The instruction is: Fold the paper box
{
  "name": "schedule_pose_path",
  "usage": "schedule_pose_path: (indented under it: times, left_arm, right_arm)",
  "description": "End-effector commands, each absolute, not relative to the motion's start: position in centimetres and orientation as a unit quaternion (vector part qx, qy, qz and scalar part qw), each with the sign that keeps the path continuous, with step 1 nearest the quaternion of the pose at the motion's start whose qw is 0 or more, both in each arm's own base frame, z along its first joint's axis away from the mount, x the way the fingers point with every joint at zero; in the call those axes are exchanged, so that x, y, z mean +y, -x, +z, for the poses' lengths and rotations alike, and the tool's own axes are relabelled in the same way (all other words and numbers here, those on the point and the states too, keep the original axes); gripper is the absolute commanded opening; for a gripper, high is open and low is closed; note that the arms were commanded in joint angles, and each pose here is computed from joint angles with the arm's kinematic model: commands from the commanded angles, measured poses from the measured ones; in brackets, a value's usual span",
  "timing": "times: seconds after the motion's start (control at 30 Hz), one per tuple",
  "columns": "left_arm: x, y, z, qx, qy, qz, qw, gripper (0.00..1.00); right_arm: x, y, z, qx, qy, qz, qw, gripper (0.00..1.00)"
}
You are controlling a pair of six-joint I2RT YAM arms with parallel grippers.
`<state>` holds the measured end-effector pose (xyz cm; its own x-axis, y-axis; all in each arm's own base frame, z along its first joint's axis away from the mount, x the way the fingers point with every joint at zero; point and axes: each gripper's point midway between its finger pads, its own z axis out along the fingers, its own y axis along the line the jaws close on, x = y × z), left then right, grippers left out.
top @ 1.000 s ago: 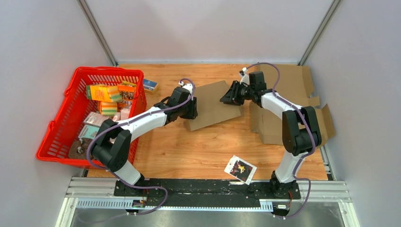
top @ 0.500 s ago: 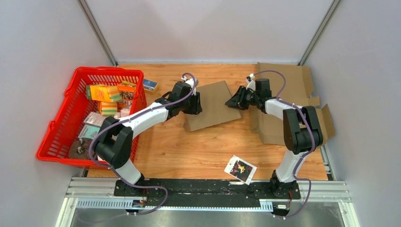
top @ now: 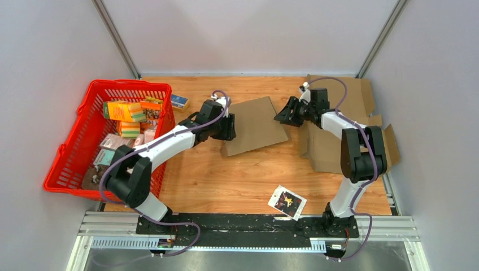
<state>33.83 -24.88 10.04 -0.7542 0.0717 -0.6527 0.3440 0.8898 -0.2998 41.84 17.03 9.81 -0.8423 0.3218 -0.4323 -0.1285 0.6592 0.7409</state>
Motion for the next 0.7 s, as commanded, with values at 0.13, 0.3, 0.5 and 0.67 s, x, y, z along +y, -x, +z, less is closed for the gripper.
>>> schedule_pose_path:
  times: [0.13, 0.3, 0.5, 0.67]
  left_arm:
    - [-19.3, -33.7, 15.3, 0.899, -0.036, -0.215, 0.381, 0.71]
    - [-19.5, -34.0, 12.4, 0.911, -0.006, -0.246, 0.332, 0.74]
    - [-20.1, -34.7, 12.0, 0.905, 0.016, -0.26, 0.337, 0.75]
    - [-20.4, -34.8, 11.0, 0.907, 0.032, -0.268, 0.323, 0.76]
  right_arm:
    - [15.7, -45.5, 9.9, 0.895, 0.01, 0.354, 0.27, 0.56]
    - [16.8, -45.5, 8.8, 0.886, 0.005, 0.391, 0.247, 0.45]
    - [16.4, -45.2, 7.4, 0.891, -0.013, 0.386, 0.241, 0.36]
    - [14.6, -44.9, 6.3, 0.893, -0.052, 0.379, 0.239, 0.25]
